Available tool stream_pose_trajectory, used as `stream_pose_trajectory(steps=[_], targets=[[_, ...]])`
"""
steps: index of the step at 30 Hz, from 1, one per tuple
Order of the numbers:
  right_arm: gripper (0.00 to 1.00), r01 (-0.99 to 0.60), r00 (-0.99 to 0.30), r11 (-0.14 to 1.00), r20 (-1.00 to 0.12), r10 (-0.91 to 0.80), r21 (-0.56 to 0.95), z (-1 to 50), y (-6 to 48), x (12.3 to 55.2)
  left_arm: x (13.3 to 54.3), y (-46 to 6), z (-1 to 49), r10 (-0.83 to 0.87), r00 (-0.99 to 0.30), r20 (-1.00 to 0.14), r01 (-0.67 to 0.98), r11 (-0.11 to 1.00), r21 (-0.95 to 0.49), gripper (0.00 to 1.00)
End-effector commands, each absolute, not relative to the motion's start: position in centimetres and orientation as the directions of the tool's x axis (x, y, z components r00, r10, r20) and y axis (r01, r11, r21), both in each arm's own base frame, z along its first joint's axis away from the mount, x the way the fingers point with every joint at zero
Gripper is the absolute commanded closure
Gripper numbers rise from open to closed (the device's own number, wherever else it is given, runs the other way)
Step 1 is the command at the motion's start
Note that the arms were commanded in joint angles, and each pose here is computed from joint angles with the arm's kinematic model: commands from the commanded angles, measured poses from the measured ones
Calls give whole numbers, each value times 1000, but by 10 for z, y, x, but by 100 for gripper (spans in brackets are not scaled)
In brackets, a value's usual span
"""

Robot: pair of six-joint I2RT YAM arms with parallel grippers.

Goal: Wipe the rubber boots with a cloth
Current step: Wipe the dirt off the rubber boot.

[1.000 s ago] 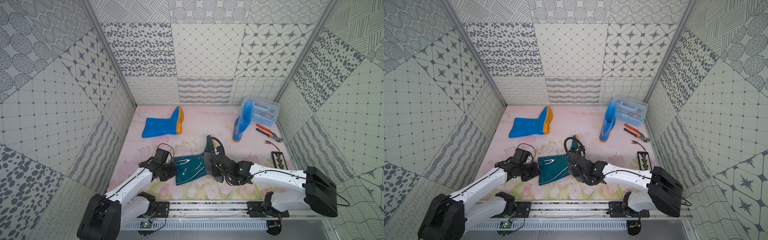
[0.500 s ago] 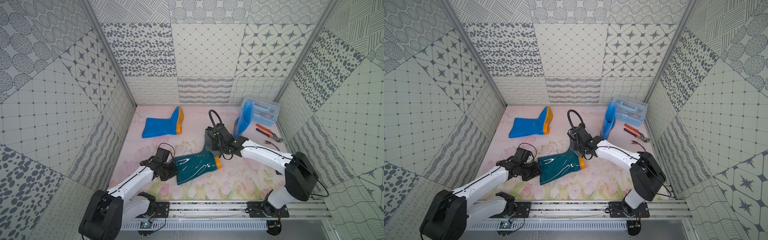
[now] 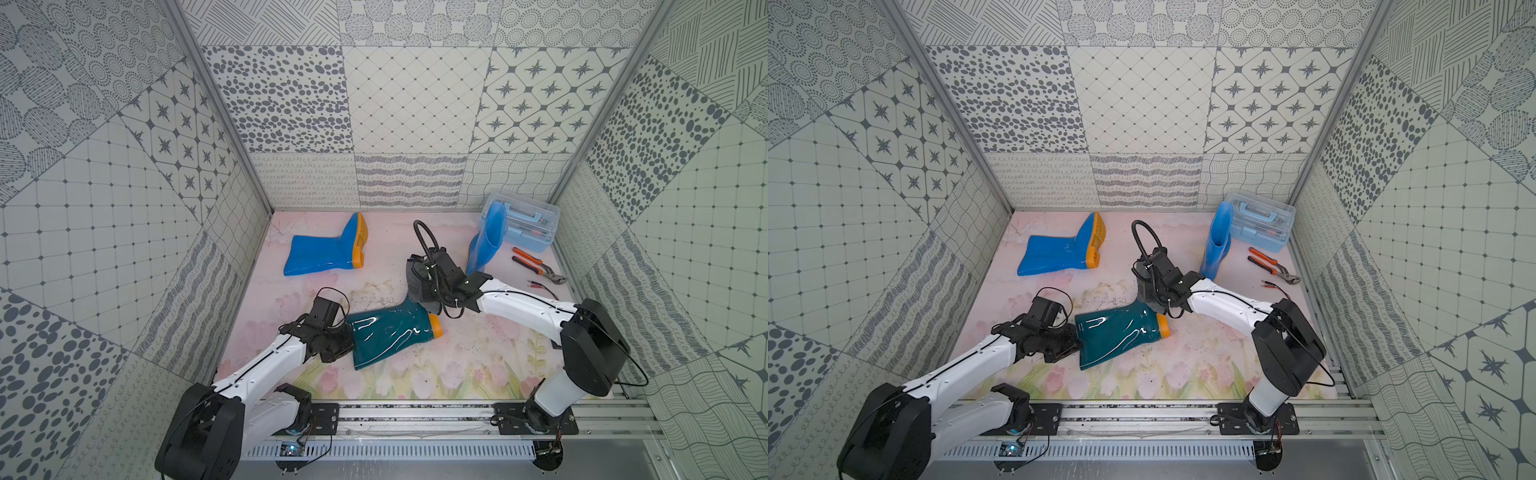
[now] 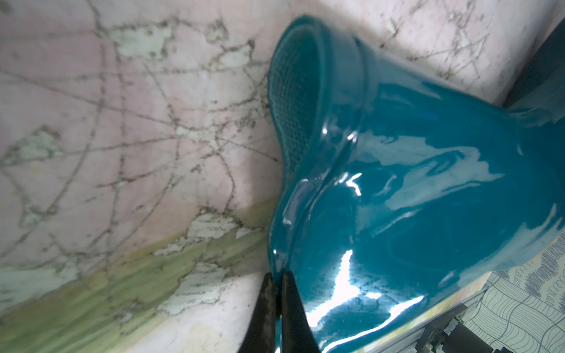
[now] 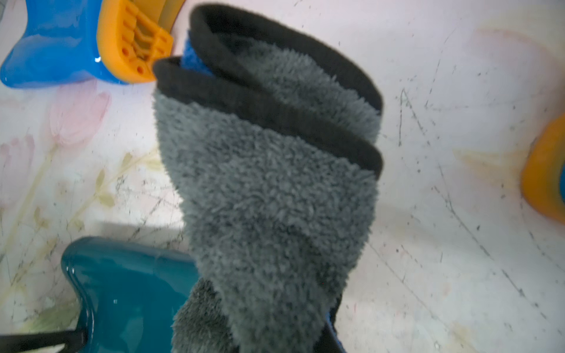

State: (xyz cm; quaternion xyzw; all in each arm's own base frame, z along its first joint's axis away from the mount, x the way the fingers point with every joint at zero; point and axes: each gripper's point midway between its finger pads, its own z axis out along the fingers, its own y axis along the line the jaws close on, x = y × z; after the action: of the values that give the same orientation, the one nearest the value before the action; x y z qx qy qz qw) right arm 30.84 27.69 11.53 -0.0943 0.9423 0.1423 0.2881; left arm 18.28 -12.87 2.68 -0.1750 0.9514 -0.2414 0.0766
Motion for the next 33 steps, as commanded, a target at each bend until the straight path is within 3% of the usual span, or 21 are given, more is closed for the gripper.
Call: stream_pose_trajectory(steps=[1, 13, 24, 28, 33], targets=[[100, -251, -827, 945, -553, -97, 209, 118, 271, 282, 173, -121, 18, -371, -928, -46, -315, 842, -438, 100], [100, -167, -892, 960, -448, -51, 223, 68, 247, 192, 175, -125, 25, -368, -928, -54, -303, 833, -463, 100], [100, -181, -867, 954, -497, -39, 240, 85, 252, 195, 186, -142, 48, -354, -934, -53, -270, 793, -546, 100], [100, -165, -882, 957, -470, -36, 237, 66, 251, 196, 190, -154, 57, -350, -935, -56, -243, 748, -618, 100], [100, -145, -900, 956, -435, -21, 254, 49, 252, 193, 183, -160, 48, -342, -940, -13, -253, 721, -645, 80]])
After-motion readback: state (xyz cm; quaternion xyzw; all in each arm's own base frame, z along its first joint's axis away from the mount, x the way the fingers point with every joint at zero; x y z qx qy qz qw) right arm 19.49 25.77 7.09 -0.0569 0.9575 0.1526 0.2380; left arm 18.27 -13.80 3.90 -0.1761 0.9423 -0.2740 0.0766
